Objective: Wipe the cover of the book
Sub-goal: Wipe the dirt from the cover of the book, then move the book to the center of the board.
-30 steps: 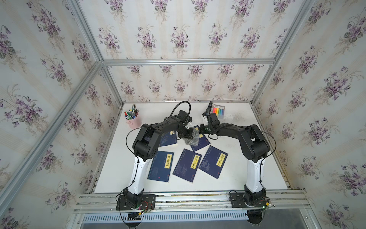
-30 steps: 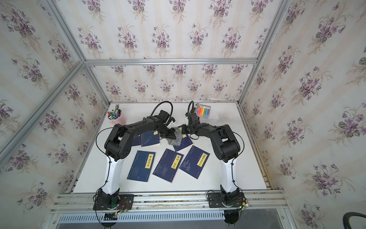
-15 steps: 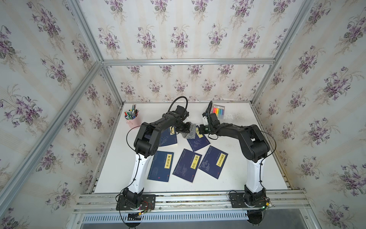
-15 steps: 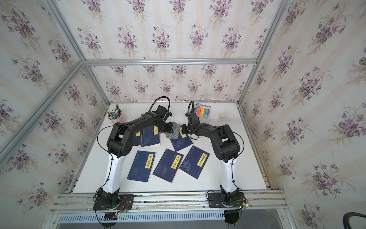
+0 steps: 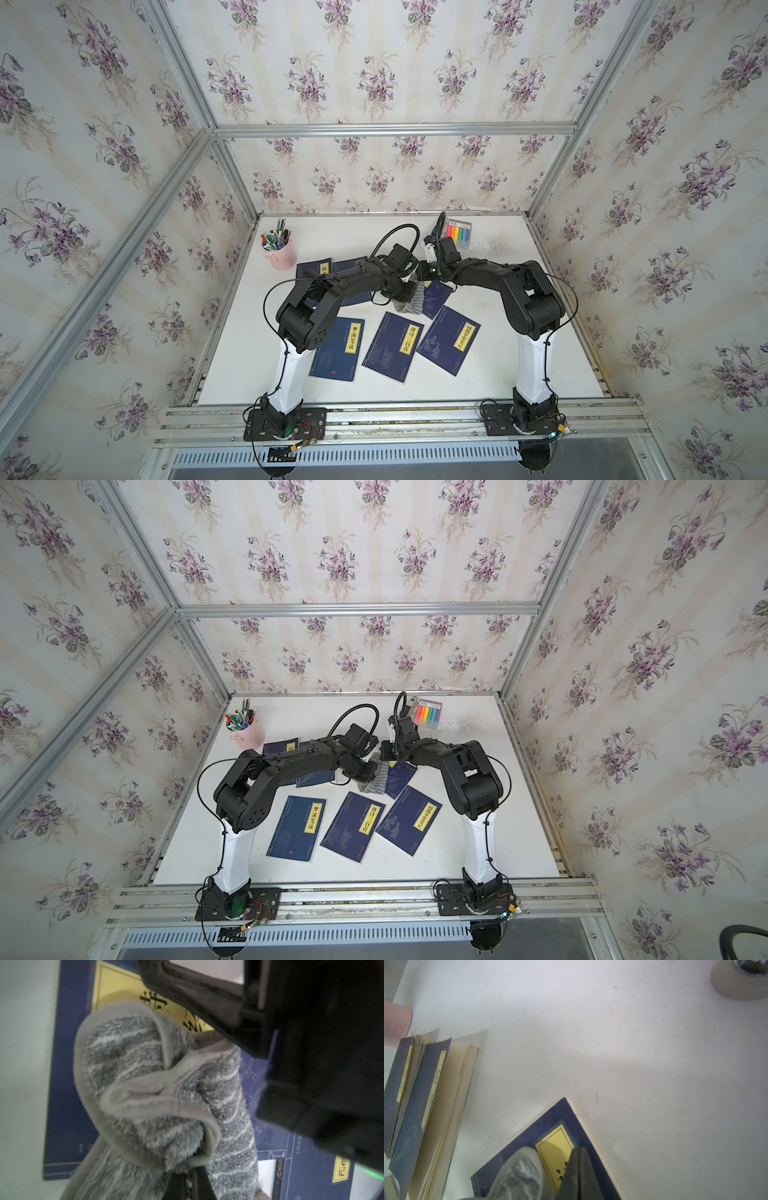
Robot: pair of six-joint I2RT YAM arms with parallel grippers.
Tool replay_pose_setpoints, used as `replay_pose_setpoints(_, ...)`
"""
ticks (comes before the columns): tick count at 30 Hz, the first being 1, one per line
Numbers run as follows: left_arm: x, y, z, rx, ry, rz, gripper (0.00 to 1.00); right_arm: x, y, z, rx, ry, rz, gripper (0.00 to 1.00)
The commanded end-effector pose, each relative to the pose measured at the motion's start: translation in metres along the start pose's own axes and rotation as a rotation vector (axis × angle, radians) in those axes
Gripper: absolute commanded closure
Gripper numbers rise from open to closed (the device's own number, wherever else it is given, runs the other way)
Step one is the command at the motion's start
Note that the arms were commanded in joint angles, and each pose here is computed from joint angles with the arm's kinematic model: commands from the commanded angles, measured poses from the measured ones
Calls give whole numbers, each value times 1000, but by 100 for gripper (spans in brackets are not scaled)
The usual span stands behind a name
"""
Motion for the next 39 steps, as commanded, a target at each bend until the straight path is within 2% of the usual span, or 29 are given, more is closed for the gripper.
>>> replay_pose_setpoints(1,1,-21,2,74,-7,-63,100,-19,-49,0,194,-99,55,100)
replay_pose_setpoints(7,4,-21,0,76,13,-56,100,-16,-40,-12,145,-52,74,100)
replay_pose_setpoints(9,6,-20,0,80,14,-59,100,-16,-35,-22,120,-40,82,96)
replay_pose_setpoints(15,14,-8,1,71,12,-72,100,-22,-26,-58,65,-70,86,73)
replay_pose_setpoints(22,33,24,-6,38,26,-90,100,-30,-39,-84,55,-127,100,55)
replay_pose_setpoints(26,45,41,-28,-23,28,-101,100,-32,-52,-90,61,-124,115,51)
replay_pose_setpoints(30,43,53,-66,-109,39,-57,100,-29,-61,-90,67,-94,126,51)
replay_pose_setpoints(35,39,53,-107,-182,51,-22,100,-19,-60,-83,74,-3,139,50)
replay_pose_setpoints(39,39,45,-127,-211,61,-24,100,-12,-57,-75,79,46,147,51)
Point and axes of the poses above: each gripper's point midway between its finger pads, its own z axis out along the fingers, its own x axis along the line the jaws close on, y = z × x, the point moved 4 cm from there along -z, back along the fingers, and after that the axes turned 3 degrees about -z, right-handed, at the moved point
